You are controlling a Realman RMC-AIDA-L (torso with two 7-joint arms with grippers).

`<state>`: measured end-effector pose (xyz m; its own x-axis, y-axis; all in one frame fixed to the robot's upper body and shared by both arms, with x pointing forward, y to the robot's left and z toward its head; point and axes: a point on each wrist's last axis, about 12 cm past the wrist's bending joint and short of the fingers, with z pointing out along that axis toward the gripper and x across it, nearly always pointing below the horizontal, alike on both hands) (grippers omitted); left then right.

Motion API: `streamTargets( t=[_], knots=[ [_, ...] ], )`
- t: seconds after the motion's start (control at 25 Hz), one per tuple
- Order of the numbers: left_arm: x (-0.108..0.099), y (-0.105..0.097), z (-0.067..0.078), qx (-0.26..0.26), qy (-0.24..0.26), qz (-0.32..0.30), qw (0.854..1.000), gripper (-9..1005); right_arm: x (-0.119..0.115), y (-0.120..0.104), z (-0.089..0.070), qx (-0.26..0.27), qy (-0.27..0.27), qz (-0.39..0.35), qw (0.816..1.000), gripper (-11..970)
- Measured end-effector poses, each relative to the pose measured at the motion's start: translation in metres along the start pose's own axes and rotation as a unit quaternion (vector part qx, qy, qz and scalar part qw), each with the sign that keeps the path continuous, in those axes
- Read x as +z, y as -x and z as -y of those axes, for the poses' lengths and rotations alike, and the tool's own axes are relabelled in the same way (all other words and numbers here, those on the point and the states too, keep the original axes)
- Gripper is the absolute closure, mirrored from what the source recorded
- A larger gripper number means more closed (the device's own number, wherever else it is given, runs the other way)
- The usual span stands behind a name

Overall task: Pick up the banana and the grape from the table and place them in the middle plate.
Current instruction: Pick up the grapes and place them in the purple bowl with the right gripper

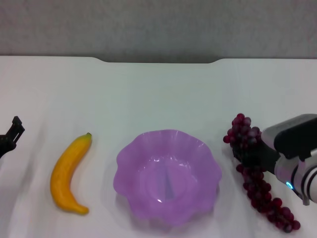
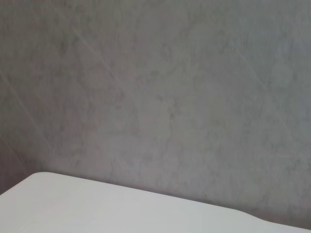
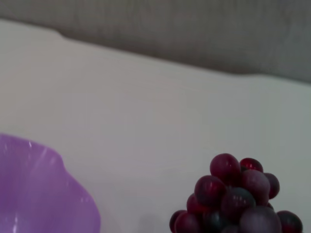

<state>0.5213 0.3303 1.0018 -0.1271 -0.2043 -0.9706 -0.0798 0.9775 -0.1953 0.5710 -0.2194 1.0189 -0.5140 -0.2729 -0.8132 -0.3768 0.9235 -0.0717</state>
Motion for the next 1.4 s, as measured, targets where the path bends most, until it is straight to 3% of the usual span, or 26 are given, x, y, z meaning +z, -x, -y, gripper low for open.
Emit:
streamTargets(
  t=[0.2,0.44,0.6,0.84,1.12,1.4],
  knots=[
    [0.000,0.000,0.000,0.000,0.000,0.000,1.000,103,-0.010,-0.007,-0.004,-0.016,-0.010,0.052,0.998,467],
    [-0.001,-0.001,-0.001,0.000,0.002,-0.001,1.000,103,-0.031,-0.003,-0.025,-0.049,0.006,0.125,0.991,475],
    [-0.002,-0.001,-0.002,-0.001,0.003,0.000,1.000,103,-0.052,0.006,-0.038,-0.068,0.011,0.180,0.981,480],
    [-0.003,-0.001,-0.003,-0.001,0.005,-0.001,1.000,103,-0.076,0.037,-0.064,-0.087,0.037,0.248,0.964,481],
    [-0.002,-0.001,-0.003,0.000,0.005,-0.002,1.000,102,-0.096,0.066,-0.081,-0.099,0.066,0.265,0.957,482],
    [-0.001,0.000,-0.001,0.000,0.003,0.000,1.000,103,-0.086,0.062,-0.085,-0.115,0.076,0.236,0.962,485]
  ],
)
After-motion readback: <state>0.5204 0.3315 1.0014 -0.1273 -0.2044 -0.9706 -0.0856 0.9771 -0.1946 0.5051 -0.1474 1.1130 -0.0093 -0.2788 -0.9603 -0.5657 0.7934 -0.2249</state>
